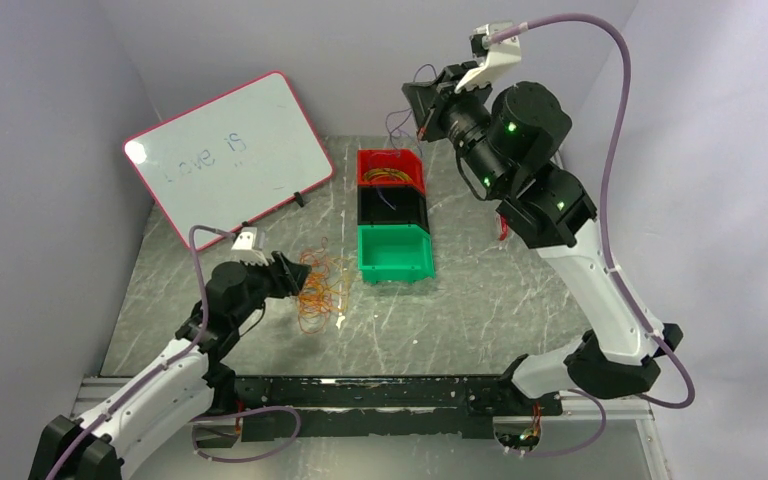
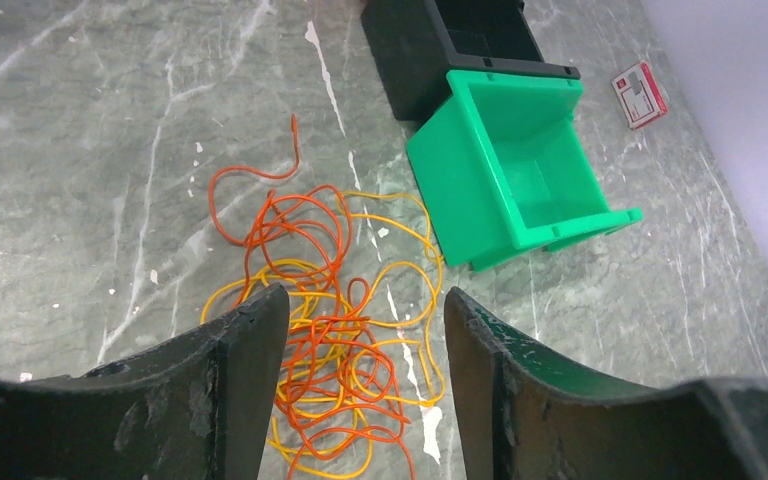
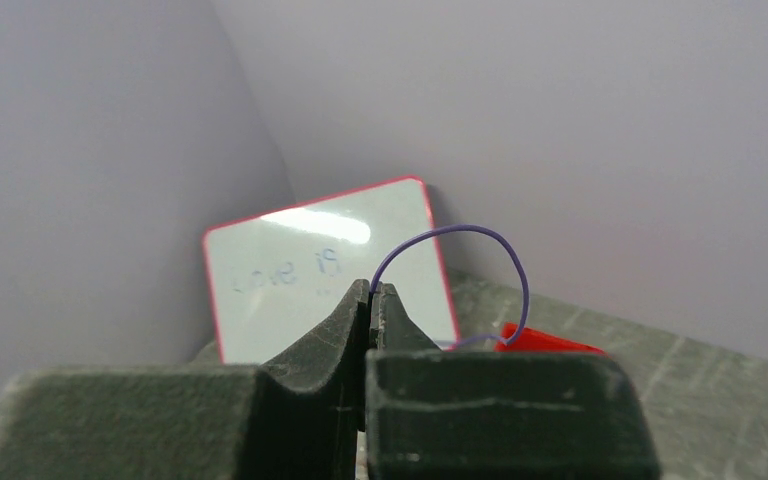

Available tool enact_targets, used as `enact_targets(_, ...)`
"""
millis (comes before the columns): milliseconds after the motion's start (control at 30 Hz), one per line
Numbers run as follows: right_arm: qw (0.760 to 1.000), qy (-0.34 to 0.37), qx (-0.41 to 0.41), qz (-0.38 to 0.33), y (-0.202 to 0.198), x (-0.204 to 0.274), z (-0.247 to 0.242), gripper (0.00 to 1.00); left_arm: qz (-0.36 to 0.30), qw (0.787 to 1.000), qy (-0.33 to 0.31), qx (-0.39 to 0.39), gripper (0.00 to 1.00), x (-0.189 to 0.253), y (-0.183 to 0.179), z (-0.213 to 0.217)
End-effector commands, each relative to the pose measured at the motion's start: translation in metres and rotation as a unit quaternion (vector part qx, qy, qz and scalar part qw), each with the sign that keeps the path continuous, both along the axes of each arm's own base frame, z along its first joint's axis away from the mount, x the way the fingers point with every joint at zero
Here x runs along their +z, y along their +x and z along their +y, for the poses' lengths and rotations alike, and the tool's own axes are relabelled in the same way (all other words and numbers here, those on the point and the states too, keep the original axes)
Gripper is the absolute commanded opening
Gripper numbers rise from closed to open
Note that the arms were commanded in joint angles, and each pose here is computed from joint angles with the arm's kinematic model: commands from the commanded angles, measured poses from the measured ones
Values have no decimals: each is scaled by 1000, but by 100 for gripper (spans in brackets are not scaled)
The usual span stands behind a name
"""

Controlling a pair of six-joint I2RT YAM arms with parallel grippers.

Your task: Untangle the cables

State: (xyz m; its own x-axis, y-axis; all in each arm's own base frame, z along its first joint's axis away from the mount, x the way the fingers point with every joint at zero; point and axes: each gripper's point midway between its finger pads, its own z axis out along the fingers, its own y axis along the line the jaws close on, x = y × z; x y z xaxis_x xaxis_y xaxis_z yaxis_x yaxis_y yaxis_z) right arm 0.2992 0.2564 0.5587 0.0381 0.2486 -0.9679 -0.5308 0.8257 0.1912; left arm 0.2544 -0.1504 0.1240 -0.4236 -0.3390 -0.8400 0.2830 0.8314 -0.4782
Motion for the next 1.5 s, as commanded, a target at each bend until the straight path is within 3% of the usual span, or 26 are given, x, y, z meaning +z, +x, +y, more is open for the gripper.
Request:
enact_targets(0, 999, -30, -23, 30, 26, -23, -14, 0, -13, 1000, 6, 13, 64, 24, 4, 4)
enact_targets(400, 996, -40, -11, 79, 102, -75, -24, 0, -25, 999, 36, 9, 67, 66, 2, 9)
enact_targets(667, 994, -36, -33, 100, 159, -113, -48, 0, 8, 1000, 29, 10, 68, 79, 4, 5)
enact_targets(867, 994, -28, -23, 105, 190, -135, -56, 0, 27, 997, 62, 24, 69, 84, 12, 11)
enact_targets(1467, 988, -46, 36, 143, 256, -207, -17, 0, 32, 993, 103, 38, 67, 88, 15, 21)
